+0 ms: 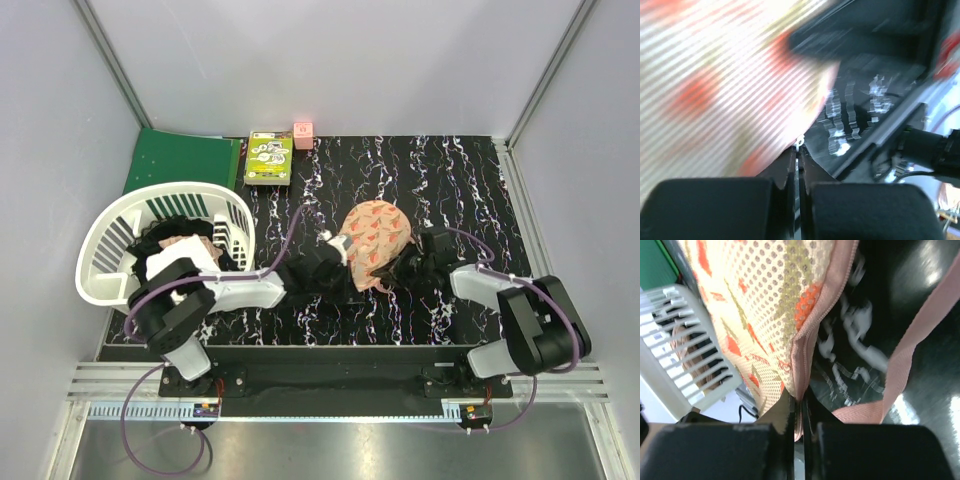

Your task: Place the bra in the laundry bag and zip it closed

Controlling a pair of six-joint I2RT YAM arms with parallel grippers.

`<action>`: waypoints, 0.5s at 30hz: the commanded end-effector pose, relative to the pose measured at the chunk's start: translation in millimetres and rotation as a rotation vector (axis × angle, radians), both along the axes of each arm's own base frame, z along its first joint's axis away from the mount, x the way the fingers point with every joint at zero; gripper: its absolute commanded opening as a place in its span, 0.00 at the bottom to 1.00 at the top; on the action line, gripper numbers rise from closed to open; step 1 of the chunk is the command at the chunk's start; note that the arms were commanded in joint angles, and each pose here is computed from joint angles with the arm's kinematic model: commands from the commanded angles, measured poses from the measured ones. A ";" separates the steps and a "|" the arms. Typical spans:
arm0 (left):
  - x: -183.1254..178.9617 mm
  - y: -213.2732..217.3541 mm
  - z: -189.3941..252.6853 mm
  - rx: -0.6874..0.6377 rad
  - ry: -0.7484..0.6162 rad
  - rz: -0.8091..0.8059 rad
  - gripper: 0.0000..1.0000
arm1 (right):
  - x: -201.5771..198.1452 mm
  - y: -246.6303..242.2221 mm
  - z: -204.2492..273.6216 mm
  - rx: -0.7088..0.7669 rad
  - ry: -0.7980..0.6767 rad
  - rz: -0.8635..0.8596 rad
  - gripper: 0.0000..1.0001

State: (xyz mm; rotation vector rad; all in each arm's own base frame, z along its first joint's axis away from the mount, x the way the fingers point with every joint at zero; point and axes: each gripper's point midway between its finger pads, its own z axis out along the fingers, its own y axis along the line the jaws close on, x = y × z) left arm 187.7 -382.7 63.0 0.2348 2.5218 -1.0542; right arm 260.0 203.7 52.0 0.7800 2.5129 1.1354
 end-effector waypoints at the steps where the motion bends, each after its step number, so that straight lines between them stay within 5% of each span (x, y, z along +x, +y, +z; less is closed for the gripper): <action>1: 10.4 52.0 -10.0 0.045 -0.011 0.044 0.00 | 35.8 -9.2 5.8 0.019 -0.097 0.094 0.00; 6: 16.8 69.1 -12.5 0.110 -0.041 0.018 0.00 | 41.9 3.1 -0.7 0.070 -0.093 0.245 0.01; 9: 16.1 47.5 -2.2 0.053 -0.029 -0.009 0.00 | 50.1 16.4 3.2 0.013 -0.100 0.285 0.27; 10: 16.6 40.1 1.2 0.037 -0.031 -0.014 0.00 | 44.2 17.8 0.7 -0.029 -0.072 0.295 0.48; 11: 13.8 32.8 3.1 0.026 -0.027 -0.025 0.00 | 34.7 14.2 -9.7 -0.120 -0.019 0.286 0.59; 15: 18.0 -0.7 20.8 -0.036 -0.029 -0.027 0.00 | 18.8 -11.5 -2.4 -0.249 -0.021 0.181 0.83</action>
